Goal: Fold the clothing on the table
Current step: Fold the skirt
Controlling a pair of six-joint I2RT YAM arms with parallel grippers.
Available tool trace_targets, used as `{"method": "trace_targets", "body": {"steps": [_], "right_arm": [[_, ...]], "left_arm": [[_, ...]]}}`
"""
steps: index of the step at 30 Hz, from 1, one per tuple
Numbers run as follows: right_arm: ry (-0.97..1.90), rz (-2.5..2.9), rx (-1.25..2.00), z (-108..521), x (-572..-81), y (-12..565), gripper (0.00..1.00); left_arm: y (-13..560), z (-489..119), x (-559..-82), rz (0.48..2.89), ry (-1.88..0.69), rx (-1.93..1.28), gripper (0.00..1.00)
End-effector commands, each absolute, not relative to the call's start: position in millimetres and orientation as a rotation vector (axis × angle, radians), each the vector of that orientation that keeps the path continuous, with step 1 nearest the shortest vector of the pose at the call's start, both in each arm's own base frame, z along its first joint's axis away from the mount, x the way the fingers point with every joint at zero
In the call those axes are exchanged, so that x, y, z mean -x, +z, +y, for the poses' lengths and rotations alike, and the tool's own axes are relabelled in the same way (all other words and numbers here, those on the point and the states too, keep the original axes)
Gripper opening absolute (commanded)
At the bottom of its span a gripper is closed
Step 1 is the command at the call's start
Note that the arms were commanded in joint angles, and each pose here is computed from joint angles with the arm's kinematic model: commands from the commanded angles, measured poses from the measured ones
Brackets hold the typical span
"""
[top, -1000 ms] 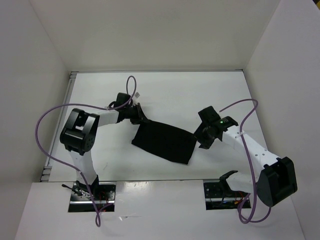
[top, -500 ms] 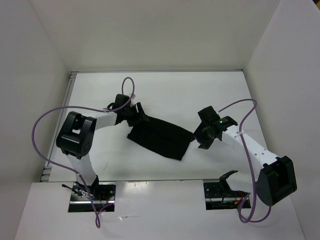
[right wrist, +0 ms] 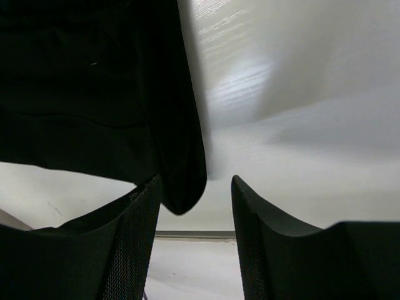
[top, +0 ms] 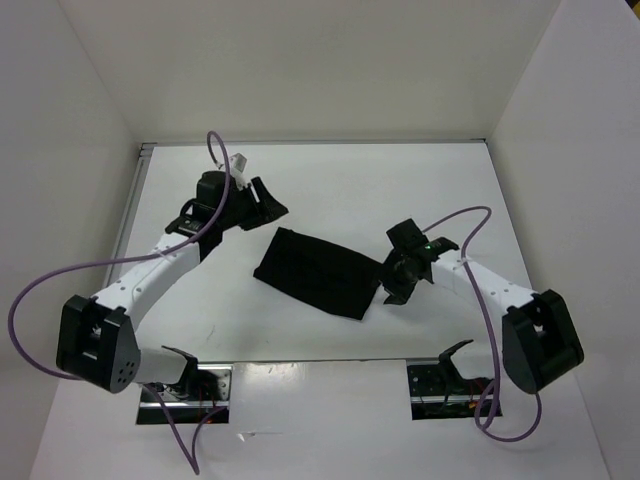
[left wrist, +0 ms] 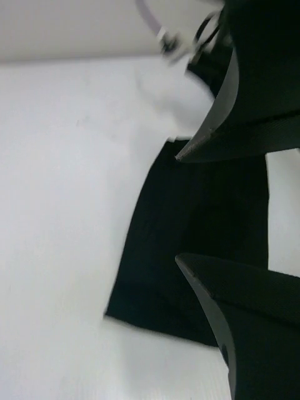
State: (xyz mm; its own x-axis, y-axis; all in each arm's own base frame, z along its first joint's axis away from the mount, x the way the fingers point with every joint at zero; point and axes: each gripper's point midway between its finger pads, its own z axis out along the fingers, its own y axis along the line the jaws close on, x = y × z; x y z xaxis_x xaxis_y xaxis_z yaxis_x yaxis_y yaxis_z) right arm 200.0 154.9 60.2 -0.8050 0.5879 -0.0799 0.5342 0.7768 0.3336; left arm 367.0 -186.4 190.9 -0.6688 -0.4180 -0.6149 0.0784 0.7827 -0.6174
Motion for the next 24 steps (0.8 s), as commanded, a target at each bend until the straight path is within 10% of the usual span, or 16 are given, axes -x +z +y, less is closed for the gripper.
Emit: {"method": "trace_targets", "body": {"steps": [1,14,20,22,24], "right_arm": [[0.5,2.803,-0.82,172.3,-209.4,49.3,0.54],[0.407,2.956,-0.76,194.4,-192.7,5.5,0.52],[0.346,2.934,-0.781,187.1,-189.5,-4.8,0.24],[0.278,2.872,-0.778,181.8,-206.1,-0.8,0.0],[0.207,2.838,-0.739,174.8,-216.7,6.9,0.0]], "left_arm": [[195.7,-222.0,-337.4,2.196,-1.03,0.12,0.63],[169.3,-249.8,-329.9,2.283,-1.099,0.033,0.5],[175.4,-262.2,-319.1,2.278,-1.211,-0.072,0.5],[169.8,-270.2,-304.5,2.315,-1.27,-0.169,0.53],[152.1,-270.9,-290.6,2.411,-1.274,-0.2,0.53]]}}
